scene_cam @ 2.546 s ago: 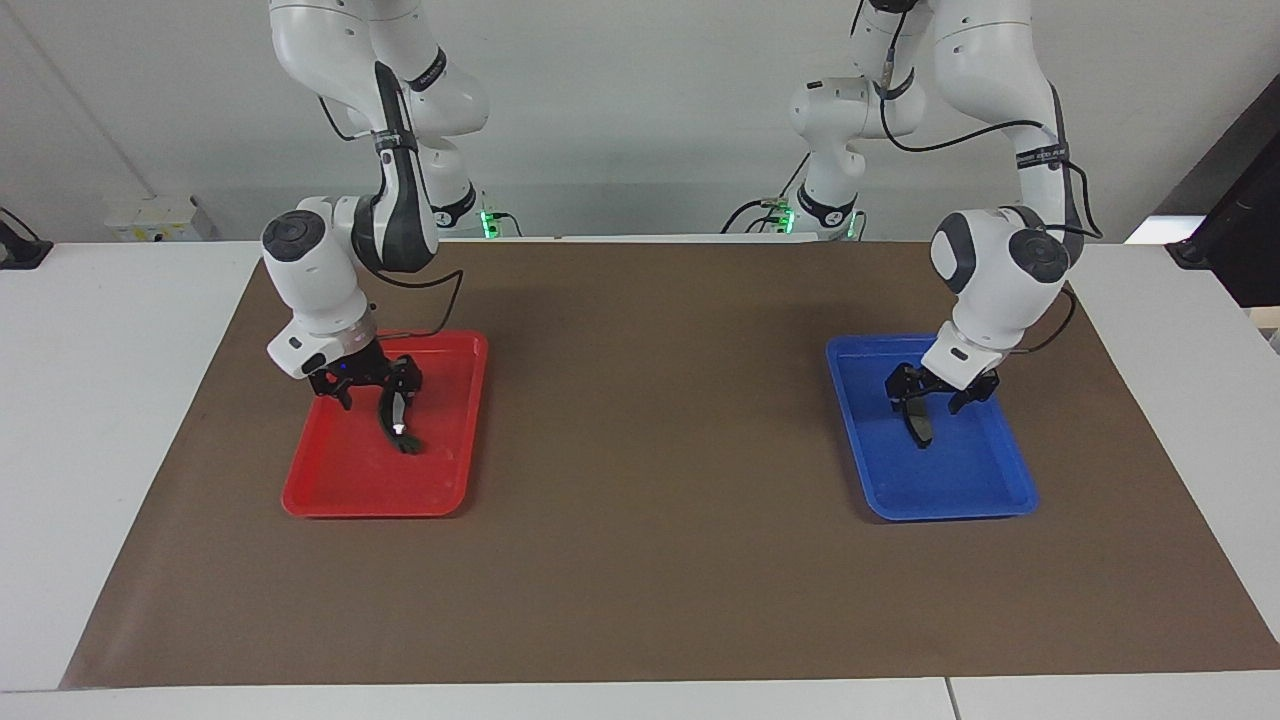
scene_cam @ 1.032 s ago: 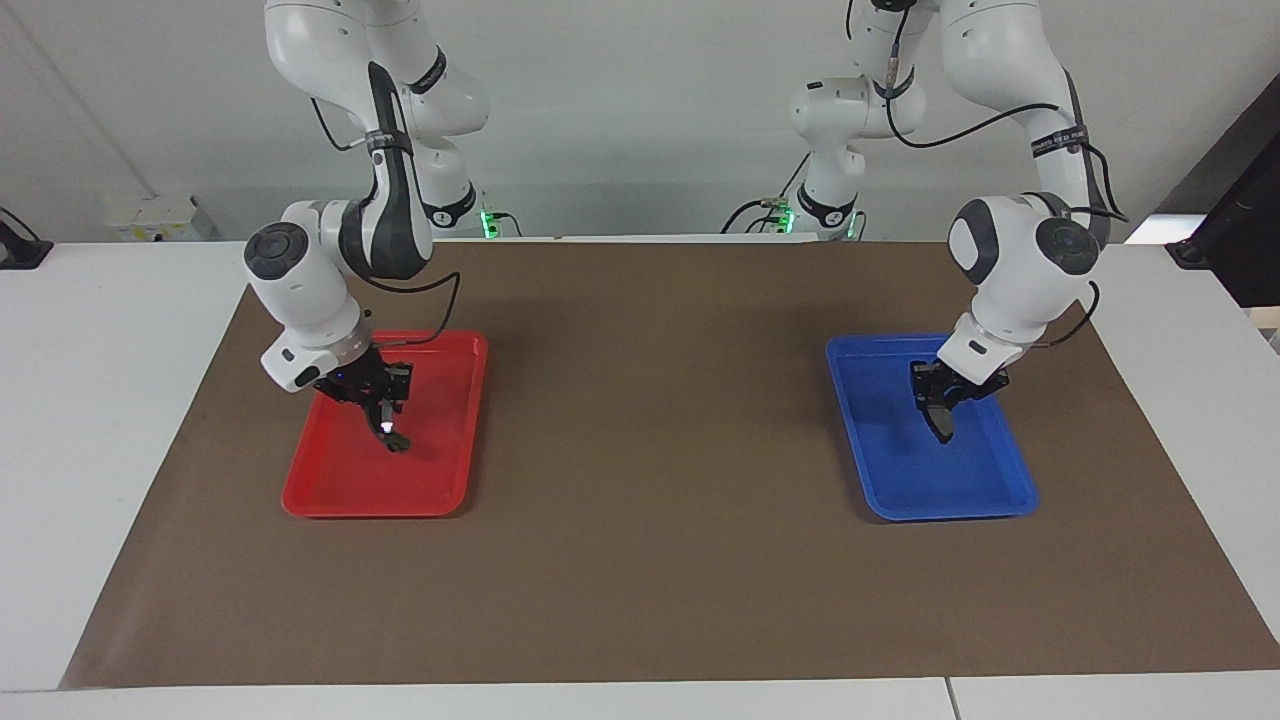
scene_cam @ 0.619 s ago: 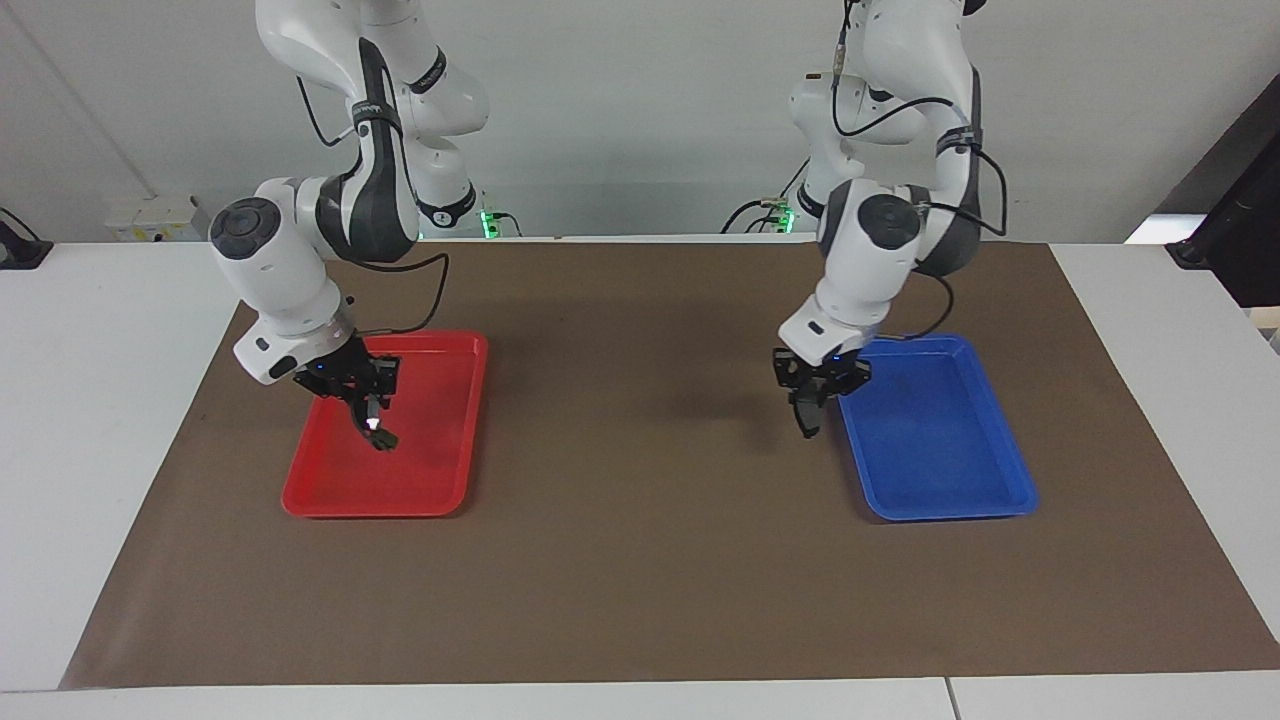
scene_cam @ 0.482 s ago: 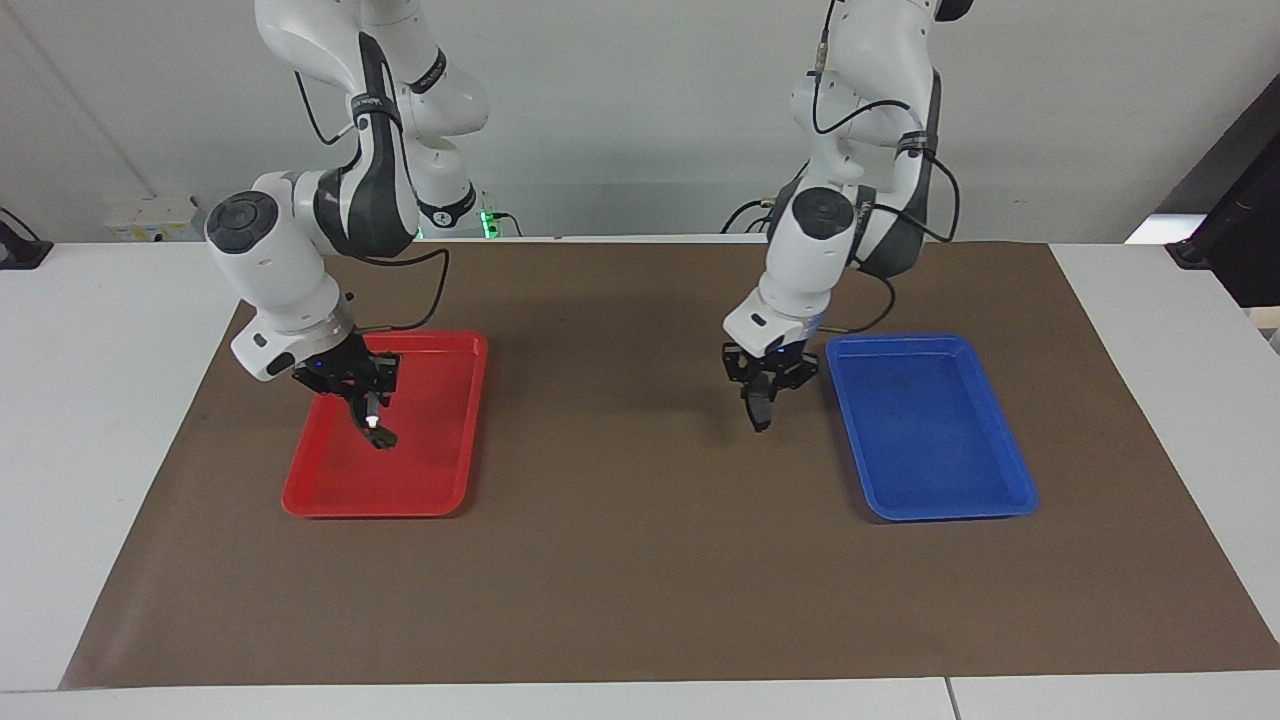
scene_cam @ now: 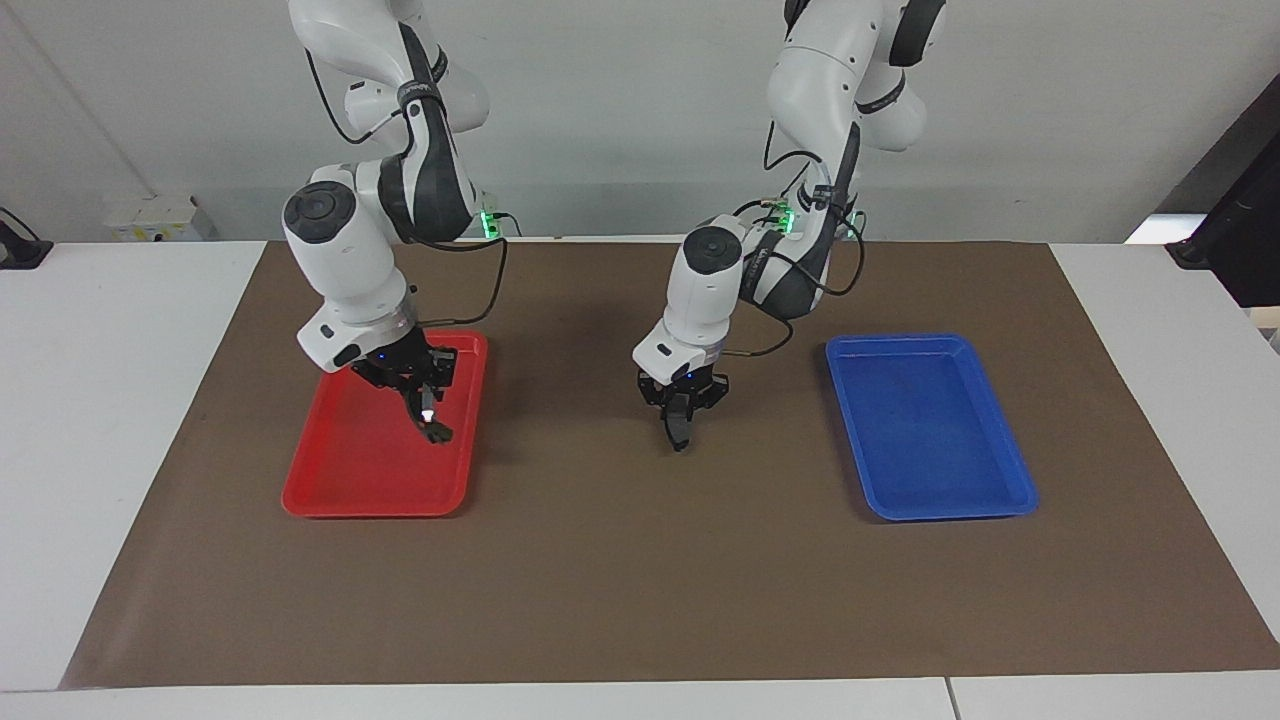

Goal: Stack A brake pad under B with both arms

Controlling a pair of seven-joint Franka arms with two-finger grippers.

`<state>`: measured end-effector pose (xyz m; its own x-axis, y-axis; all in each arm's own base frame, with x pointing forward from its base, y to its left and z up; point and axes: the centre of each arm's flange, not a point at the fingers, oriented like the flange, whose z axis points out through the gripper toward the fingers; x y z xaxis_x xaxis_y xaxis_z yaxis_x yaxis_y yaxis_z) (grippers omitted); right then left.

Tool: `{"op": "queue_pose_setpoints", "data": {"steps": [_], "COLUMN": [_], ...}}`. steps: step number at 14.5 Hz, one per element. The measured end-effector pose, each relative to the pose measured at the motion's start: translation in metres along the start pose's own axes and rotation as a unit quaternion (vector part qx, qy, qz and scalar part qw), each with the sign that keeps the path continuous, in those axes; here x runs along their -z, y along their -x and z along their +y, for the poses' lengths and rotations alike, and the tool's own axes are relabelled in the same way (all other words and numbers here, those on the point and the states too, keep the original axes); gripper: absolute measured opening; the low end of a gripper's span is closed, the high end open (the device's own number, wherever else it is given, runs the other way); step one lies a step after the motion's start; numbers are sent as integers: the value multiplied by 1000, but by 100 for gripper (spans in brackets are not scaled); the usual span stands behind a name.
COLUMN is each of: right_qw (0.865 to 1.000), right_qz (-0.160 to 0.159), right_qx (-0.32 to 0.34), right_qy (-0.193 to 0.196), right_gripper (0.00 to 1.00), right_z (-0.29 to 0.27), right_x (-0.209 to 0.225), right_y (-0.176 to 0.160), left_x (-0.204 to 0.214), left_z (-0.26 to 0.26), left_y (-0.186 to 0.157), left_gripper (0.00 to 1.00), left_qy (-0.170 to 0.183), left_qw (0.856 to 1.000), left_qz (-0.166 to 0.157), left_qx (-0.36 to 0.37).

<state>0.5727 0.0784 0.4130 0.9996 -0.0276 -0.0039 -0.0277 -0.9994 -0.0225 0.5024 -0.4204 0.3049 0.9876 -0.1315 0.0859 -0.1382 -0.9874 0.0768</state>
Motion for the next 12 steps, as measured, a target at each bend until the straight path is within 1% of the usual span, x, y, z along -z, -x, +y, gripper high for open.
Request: {"op": "queue_pose_setpoints", "data": {"steps": [2,3,4,7,8,9,10,12], "right_qw": [1000,1000,1000,1000,1000,1000,1000,1000], "right_qz": [0,0,0,3,8,12,14,14], "right_qx": [1,2,2,4,2,-2,-7,-16], "right_qy": [0,0,0,-1,-2,-3,-4,-4], "right_gripper": [43,43,43,43,43,43,43,43], "right_z": [-1,-5,-10,-22,-31,-43,-57,-88], "right_x": [0,-1,-1,-1,0,0,-2,-11], "right_y": [0,1,2,4,4,6,8,11], "left_x": [-5,-5,-4,1,10,23,40,81], "left_z": [1,0,-2,-11,-21,-35,-52,-97], "left_y": [0,-1,-3,-11,-17,-25,-33,-47], "left_gripper": [40,44,44,74,86,97,100,100], "left_qy": [-2,-2,-3,-4,-6,-9,-13,-18], "left_qw": [1000,1000,1000,1000,1000,999,999,1000], "left_qz": [-2,-1,0,4,4,2,-2,-9], "left_qx": [3,5,6,15,24,34,36,18]}}
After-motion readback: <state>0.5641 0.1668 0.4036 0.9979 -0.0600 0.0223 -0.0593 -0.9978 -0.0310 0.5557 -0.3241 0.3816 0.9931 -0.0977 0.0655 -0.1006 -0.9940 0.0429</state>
